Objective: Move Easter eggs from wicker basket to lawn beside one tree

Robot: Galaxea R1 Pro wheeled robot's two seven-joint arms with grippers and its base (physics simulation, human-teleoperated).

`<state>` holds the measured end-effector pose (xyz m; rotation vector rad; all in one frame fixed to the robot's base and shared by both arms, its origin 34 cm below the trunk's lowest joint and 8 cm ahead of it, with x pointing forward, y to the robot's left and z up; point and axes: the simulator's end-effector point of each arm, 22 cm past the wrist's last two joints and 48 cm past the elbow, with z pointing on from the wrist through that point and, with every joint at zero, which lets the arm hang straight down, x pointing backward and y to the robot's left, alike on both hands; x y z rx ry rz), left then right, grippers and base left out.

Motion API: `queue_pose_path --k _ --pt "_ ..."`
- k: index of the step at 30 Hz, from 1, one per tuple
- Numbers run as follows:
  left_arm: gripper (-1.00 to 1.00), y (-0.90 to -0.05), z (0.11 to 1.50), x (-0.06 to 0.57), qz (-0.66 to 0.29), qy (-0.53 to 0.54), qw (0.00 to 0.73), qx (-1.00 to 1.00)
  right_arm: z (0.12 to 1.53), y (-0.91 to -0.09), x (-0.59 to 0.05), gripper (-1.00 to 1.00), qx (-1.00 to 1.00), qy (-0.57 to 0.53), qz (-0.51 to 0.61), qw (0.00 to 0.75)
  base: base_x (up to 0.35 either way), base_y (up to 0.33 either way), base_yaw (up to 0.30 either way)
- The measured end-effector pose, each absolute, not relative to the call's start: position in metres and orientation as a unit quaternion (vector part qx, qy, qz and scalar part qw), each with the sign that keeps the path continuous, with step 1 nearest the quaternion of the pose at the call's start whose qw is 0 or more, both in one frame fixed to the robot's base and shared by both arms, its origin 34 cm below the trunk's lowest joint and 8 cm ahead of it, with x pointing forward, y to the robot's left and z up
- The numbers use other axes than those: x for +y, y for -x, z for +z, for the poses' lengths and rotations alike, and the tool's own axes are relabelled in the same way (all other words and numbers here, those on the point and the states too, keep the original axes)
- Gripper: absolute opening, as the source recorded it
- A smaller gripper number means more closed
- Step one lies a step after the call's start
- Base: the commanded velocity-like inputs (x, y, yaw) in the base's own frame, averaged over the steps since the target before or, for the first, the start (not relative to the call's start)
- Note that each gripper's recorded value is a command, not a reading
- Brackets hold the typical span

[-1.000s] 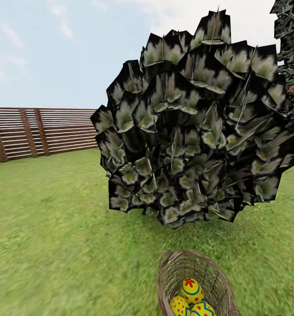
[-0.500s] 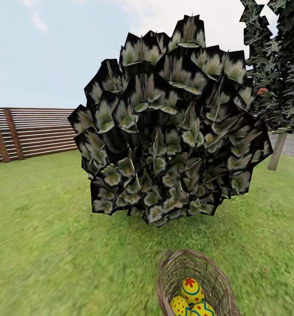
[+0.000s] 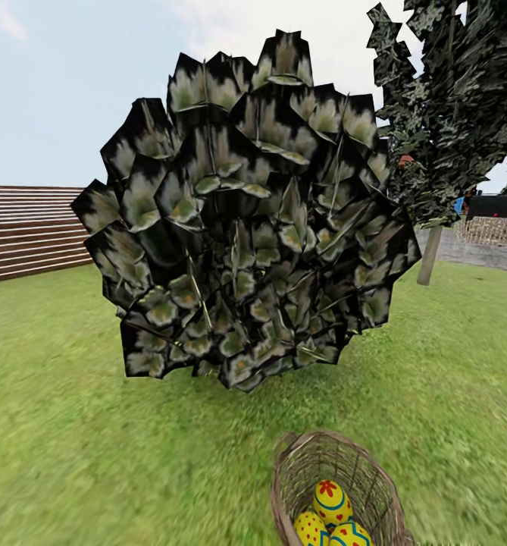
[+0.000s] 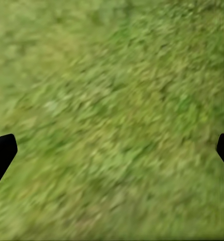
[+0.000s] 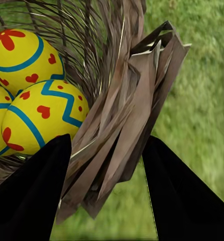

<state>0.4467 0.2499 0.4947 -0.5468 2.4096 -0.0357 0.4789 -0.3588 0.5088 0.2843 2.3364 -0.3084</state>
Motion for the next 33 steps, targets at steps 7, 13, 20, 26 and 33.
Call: queue_pose_path --k 7,13,20,26,33 --pt "1.00 -0.4468 0.4947 0.2489 -0.014 0.208 0.329 0.921 0.5088 -0.4789 -0.3585 -1.00 0.913 -0.111 -0.120 0.375 0.000 0.000 -0.269" --pt "1.00 -0.4467 0.4947 0.2484 -0.015 0.208 0.329 0.921 0.5087 -0.4789 -0.3584 -1.00 0.913 -0.111 -0.120 0.374 0.000 0.000 -0.269" --pt "1.00 -0.4468 0.4947 0.2483 -0.015 0.208 0.329 0.921 0.5088 -0.4789 -0.3585 -1.00 0.913 -0.111 -0.120 0.375 0.000 -0.001 -0.270" --pt "1.00 -0.4467 0.4946 0.2483 -0.015 0.208 0.329 0.921 0.5092 -0.4792 -0.3590 -1.00 0.912 -0.111 -0.120 0.375 0.000 -0.198 -0.270" --pt "1.00 -0.4467 0.4946 0.2490 -0.014 0.208 0.329 0.921 0.5094 -0.4796 -0.3590 -1.00 0.912 -0.112 -0.120 0.375 0.000 -0.291 -0.089"
